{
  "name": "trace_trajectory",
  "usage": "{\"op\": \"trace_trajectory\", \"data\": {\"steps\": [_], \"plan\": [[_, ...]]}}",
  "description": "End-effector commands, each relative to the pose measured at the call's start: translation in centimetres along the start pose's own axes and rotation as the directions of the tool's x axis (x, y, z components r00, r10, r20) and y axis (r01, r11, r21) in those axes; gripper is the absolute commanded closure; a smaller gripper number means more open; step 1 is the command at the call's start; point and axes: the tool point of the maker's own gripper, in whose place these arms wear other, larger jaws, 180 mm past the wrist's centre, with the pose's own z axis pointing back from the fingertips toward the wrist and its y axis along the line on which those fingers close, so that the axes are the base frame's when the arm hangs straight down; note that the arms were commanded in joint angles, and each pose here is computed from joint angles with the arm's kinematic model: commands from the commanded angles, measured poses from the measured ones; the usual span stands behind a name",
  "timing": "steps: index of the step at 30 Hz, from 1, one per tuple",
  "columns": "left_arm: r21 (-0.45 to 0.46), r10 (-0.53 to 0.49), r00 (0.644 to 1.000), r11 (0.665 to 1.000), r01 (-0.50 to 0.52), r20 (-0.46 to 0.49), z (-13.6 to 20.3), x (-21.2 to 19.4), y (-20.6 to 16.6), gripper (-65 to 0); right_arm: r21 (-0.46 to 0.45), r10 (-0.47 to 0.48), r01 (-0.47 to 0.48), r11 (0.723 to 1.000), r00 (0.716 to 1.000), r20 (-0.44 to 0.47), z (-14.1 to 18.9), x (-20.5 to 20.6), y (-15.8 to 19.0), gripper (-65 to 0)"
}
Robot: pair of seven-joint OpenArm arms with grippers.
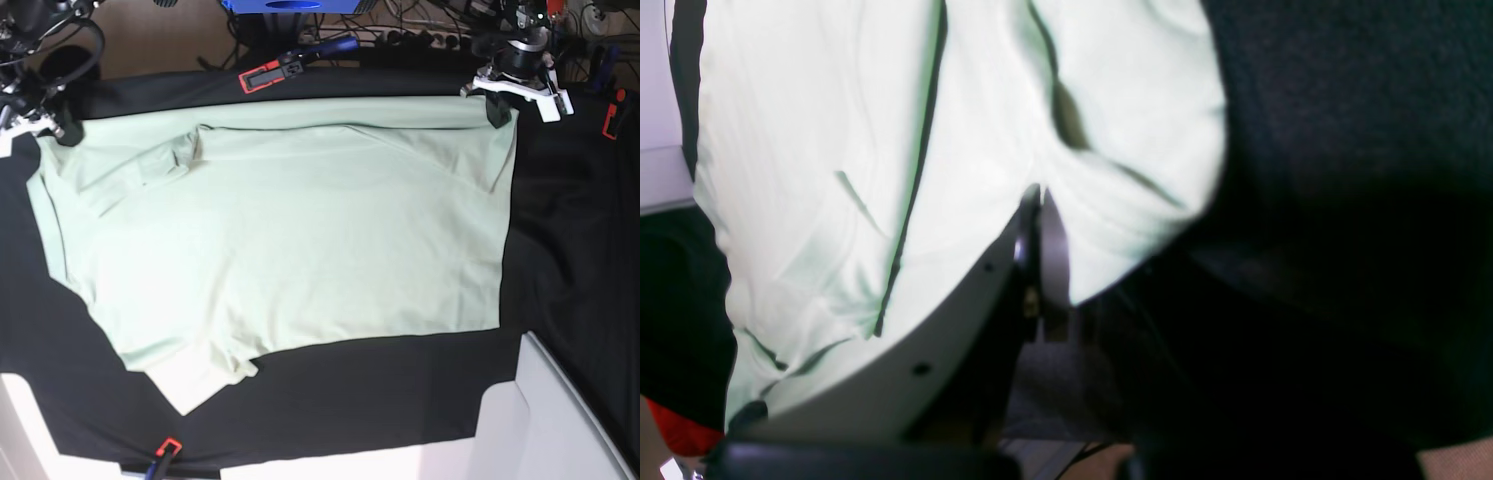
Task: Fold the T-shirt properly
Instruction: 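Pull the held edge toward the robot, sliding the shirt along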
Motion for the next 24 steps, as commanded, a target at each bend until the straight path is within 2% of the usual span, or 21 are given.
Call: {"op": "trace_trajectory", "data": {"steps": [1, 7, 15, 19, 24], "plan": [[0.024, -0.007, 0.999, 1.000, 0.006, 0.038, 0.4, 1.0, 0.9, 0.0, -0.118, -0.009, -0.010, 0.993, 0.987, -0.159, 1.0, -3.5, -2.8, 0.0], [0.030, -0.007, 0.999, 1.000, 0.006, 0.032, 0.6, 0.8, 1.1, 0.0, -0.133, 0.010, -0.033, 0.991, 0.986, -0.165, 1.6, -3.7, -2.7, 0.0], [0.072, 0.009, 1.000, 0.997, -0.006, -0.030, 0.8, -1.8, 2.8, 0.0, -0.144, 0.035, -0.059, 0.988, 0.986, -0.161, 2.0, -4.0, -2.1, 0.0], [0.081, 0.010, 1.000, 0.997, -0.008, -0.026, 0.9, -1.6, 3.2, 0.0, -0.142, 0.033, -0.057, 0.988, 0.986, -0.163, 1.9, -4.1, -2.0, 0.0], [0.148, 0.040, 0.999, 0.988, -0.042, 0.013, 1.5, -0.8, 5.2, 0.0, -0.141, 0.031, -0.055, 0.988, 0.986, -0.167, 1.9, -4.3, -2.0, 0.0]]}}
